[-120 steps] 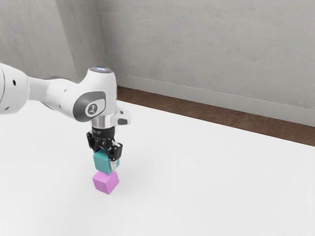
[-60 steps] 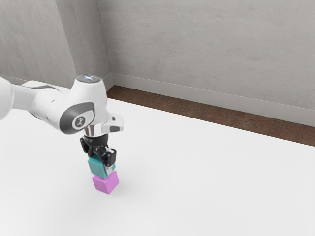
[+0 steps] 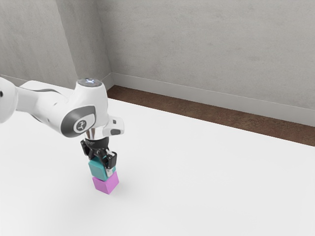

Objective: Pick up the blue block with one arm, and put the blue block on the pink block with one arm

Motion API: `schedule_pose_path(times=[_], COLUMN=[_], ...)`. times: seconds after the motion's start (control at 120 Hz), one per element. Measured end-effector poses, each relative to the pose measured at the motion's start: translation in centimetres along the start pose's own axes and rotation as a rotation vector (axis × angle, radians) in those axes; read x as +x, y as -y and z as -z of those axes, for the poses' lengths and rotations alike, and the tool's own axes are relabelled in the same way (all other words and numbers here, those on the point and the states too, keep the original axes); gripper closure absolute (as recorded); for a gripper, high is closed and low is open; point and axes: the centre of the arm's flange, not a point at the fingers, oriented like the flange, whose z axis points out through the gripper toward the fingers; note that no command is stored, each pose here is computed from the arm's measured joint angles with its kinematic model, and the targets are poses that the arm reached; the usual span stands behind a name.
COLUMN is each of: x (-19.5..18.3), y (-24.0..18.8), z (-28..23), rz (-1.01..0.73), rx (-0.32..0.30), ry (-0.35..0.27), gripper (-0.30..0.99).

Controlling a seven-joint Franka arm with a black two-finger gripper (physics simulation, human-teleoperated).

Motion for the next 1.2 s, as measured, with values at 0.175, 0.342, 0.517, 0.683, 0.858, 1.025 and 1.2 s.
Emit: schedule_pose_path(times=[0.175, 0.342, 0.517, 0.683, 0.858, 1.025, 1.2], x=[0.2, 0.4, 0.4, 0.4, 0.2, -0.2, -0.2], y=[-0.1, 0.0, 0.2, 0.3, 0.2, 0.1, 0.0], z=[-0.6, -0.5, -0.7, -0.8, -0.6, -0.7, -1.4], rz=[0.001, 0.004, 0.01, 0.015, 0.016, 0.017, 0.015], rx=[-0.001, -0.001, -0.001, -0.002, -0.002, -0.003, -0.008], ry=[-0.001, -0.007, -0.003, -0.001, -0.001, 0.01, 0.025], gripper=[0.31, 0.31, 0.31, 0.32, 0.31, 0.31, 0.22])
